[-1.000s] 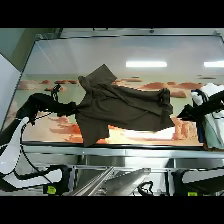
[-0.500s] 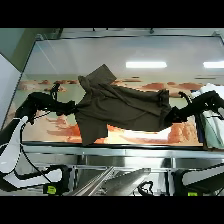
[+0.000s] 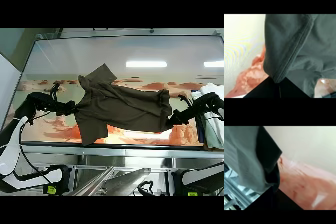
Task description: Fold the shirts.
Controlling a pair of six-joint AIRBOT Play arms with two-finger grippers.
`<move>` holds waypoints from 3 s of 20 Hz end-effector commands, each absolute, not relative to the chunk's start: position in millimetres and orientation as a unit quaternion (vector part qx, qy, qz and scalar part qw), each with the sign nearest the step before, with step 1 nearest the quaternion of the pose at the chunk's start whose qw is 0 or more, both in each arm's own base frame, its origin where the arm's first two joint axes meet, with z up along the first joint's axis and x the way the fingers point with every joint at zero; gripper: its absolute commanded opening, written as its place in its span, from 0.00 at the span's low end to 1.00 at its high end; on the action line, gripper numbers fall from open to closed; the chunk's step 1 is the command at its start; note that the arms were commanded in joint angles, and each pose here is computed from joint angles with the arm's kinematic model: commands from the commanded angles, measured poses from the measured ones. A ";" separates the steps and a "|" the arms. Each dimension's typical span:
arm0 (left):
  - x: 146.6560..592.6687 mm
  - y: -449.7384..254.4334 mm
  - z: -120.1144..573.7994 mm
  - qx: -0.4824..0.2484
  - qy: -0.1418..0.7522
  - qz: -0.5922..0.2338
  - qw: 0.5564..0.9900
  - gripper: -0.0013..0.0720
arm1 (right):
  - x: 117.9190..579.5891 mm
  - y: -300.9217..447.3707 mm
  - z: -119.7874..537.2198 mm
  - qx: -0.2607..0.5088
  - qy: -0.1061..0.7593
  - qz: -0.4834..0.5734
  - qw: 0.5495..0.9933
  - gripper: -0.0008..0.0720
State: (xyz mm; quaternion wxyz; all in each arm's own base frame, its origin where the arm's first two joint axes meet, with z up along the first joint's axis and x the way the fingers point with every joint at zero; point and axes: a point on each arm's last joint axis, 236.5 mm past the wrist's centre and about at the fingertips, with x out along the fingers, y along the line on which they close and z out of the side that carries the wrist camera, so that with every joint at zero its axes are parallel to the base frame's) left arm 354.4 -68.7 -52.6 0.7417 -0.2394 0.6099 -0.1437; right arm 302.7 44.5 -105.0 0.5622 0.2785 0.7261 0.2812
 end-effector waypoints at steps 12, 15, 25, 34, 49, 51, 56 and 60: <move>91.9 -77.6 634.7 -0.106 -0.311 -0.180 0.927 0.04 | 194.6 82.7 617.5 -0.127 -0.228 0.145 0.954 0.05; 58.6 -55.0 646.1 -0.059 -0.337 -0.100 0.934 0.04 | 170.9 81.7 620.4 -0.163 -0.237 0.106 0.952 0.05; 359.1 -57.7 416.3 -0.130 0.132 -0.156 0.970 0.04 | 349.8 48.0 402.3 0.025 0.099 0.232 0.967 0.05; 493.4 -92.0 -24.9 -0.190 0.488 -0.113 0.844 0.04 | 480.4 14.4 13.3 0.203 0.376 0.128 0.895 0.05; 618.1 -56.6 37.2 -0.179 0.411 -0.123 0.885 0.04 | 558.2 10.4 -15.0 0.263 0.458 0.169 0.832 0.05; 598.4 -43.1 9.5 -0.140 0.466 -0.101 0.868 0.04 | 536.9 12.3 -32.8 0.233 0.505 0.171 0.814 0.05; 572.7 -23.0 -48.7 -0.109 0.520 -0.063 0.845 0.04 | 513.1 15.4 -75.0 0.214 0.553 0.146 0.792 0.05; 570.2 -17.1 -67.0 -0.114 0.519 -0.051 0.846 0.04 | 518.5 20.1 -88.0 0.210 0.543 0.130 0.803 0.05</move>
